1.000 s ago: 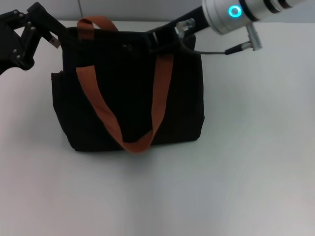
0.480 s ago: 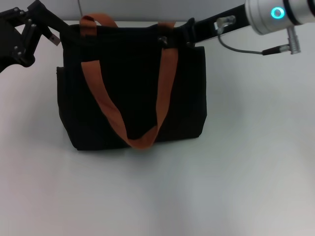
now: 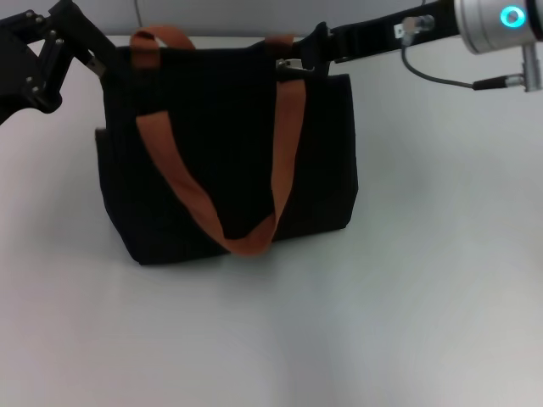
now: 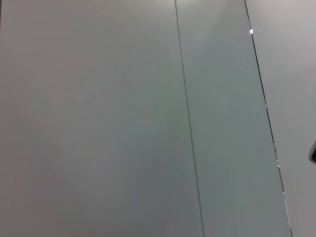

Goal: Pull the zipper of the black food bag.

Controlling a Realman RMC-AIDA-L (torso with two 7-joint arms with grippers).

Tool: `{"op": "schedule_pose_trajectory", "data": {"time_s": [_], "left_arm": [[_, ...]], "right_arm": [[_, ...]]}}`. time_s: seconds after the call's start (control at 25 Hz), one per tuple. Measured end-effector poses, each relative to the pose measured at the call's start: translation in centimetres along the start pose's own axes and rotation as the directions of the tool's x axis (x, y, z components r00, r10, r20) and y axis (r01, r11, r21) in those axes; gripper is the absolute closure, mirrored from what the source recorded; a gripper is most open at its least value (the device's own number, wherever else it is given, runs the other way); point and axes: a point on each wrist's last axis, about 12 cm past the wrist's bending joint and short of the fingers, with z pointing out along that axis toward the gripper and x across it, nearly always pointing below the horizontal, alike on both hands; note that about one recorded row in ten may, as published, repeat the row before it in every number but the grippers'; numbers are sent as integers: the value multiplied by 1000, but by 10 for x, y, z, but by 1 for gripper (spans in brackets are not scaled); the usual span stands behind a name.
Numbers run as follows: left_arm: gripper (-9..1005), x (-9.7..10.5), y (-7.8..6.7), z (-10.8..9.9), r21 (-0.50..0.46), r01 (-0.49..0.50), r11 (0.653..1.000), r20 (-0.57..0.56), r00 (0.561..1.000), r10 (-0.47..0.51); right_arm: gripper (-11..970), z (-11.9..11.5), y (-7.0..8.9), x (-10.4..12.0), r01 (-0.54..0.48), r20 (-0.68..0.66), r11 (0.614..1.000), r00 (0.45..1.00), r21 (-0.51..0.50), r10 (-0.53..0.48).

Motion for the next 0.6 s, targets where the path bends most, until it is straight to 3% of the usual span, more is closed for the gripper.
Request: {"op": "schedule_pose_trajectory", "data": {"time_s": [0.16,0.28,0.44,0.56,0.6], "left_arm": [[972,1,-1,0,-1,3,1000,0,1000,-3],[972,3,-2,-1,-10,9,1000,-5,1000,-9],[972,6,-5,-3,-17,26,1000,-8,1000,-26],[972,7,-6,-7,-21,31,999,-10,999,-31],[972,7,-7,-9,-25,32,999,-15,999,-33]], "right_arm": [[923,-11,-5,7,26,89,997,996,-71,-20],[855,-22,-20,23,88,198,989,978,-122,-63],[764,-26,-26,42,172,294,968,949,-185,-112],[662,-31,-28,70,301,388,914,903,-272,-182],[622,-35,-28,93,382,444,866,869,-322,-218]]}}
